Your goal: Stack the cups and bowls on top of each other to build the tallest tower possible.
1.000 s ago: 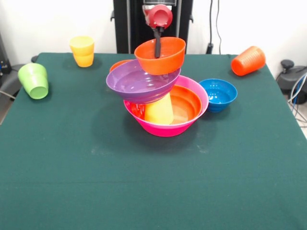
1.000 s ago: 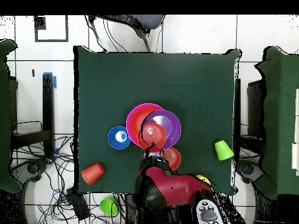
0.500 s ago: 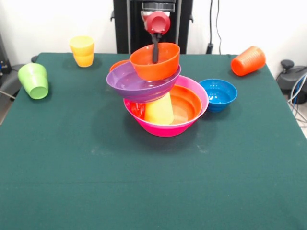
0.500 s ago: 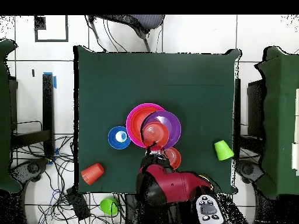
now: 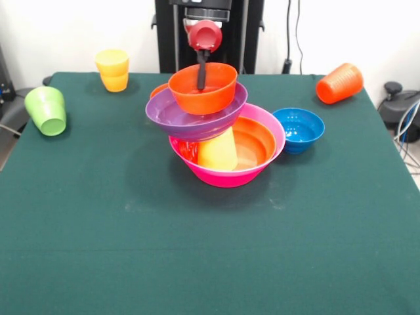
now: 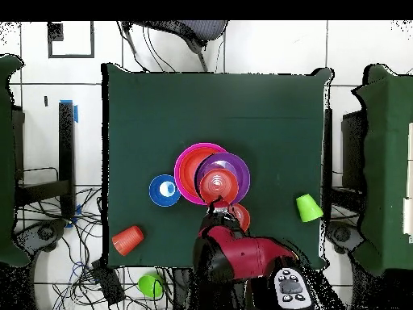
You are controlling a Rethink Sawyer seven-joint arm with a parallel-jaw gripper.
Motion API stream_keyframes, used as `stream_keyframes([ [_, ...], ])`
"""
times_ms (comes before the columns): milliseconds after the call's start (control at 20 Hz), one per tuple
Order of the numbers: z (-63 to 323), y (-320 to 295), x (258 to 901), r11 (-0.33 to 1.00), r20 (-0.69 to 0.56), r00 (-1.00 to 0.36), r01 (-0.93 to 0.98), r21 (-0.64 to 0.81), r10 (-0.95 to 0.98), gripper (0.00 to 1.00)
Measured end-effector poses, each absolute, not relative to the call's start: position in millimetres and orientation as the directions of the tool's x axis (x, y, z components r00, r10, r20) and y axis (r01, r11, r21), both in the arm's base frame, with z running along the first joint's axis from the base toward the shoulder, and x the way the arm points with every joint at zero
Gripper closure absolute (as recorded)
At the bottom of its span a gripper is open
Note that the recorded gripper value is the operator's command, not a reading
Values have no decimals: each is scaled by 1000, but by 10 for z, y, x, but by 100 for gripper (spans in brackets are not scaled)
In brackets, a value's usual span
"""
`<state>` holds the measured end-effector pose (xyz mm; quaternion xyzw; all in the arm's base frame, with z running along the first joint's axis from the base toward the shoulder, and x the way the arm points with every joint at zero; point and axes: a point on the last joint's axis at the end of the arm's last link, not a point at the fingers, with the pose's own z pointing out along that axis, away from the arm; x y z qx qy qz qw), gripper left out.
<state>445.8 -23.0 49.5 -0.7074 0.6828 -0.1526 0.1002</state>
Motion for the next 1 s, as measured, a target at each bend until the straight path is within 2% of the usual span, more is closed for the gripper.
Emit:
stream_keyframes([
  [1000, 492, -240, 4495, -30, 74, 4, -934, -355, -997, 100],
])
